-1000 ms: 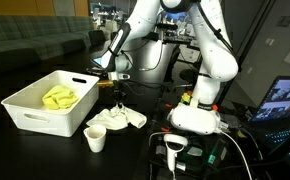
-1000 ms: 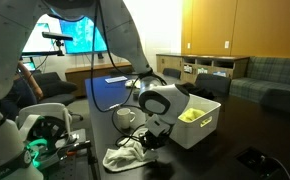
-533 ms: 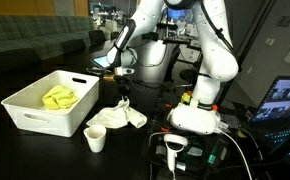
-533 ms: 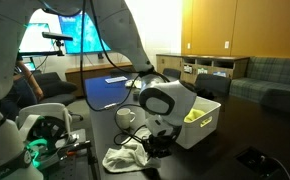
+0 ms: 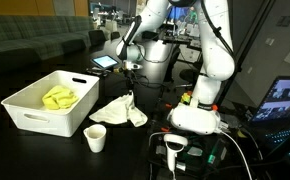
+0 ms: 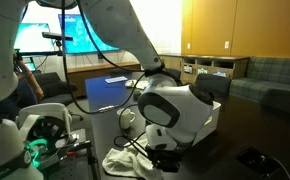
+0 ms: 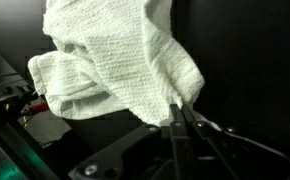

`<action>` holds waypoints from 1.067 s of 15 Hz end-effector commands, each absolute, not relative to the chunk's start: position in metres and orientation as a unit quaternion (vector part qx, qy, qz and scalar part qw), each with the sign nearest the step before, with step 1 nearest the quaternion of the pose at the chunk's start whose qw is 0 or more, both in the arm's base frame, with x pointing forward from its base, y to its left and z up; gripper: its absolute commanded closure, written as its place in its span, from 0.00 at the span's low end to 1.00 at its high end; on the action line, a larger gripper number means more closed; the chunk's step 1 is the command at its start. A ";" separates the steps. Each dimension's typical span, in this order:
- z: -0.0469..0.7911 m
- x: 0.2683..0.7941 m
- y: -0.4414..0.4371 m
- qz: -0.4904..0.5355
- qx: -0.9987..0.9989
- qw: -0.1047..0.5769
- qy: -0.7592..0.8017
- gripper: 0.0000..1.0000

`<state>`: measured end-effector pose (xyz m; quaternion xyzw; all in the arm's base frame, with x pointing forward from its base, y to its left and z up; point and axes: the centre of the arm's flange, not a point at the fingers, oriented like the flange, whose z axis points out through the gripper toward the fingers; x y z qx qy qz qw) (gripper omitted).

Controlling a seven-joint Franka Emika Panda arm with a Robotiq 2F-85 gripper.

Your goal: Put the towels in the basket and the tape and marker in the mug

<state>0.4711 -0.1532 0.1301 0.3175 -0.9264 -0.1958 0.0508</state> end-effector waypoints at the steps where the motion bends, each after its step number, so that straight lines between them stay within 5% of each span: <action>1: 0.136 0.460 -0.186 -0.228 0.250 0.003 -0.941 0.99; 9: 0.153 0.453 -0.228 -0.246 0.171 -0.092 -0.950 0.99; 16: 0.277 0.470 -0.205 -0.140 0.258 -0.136 -0.946 0.99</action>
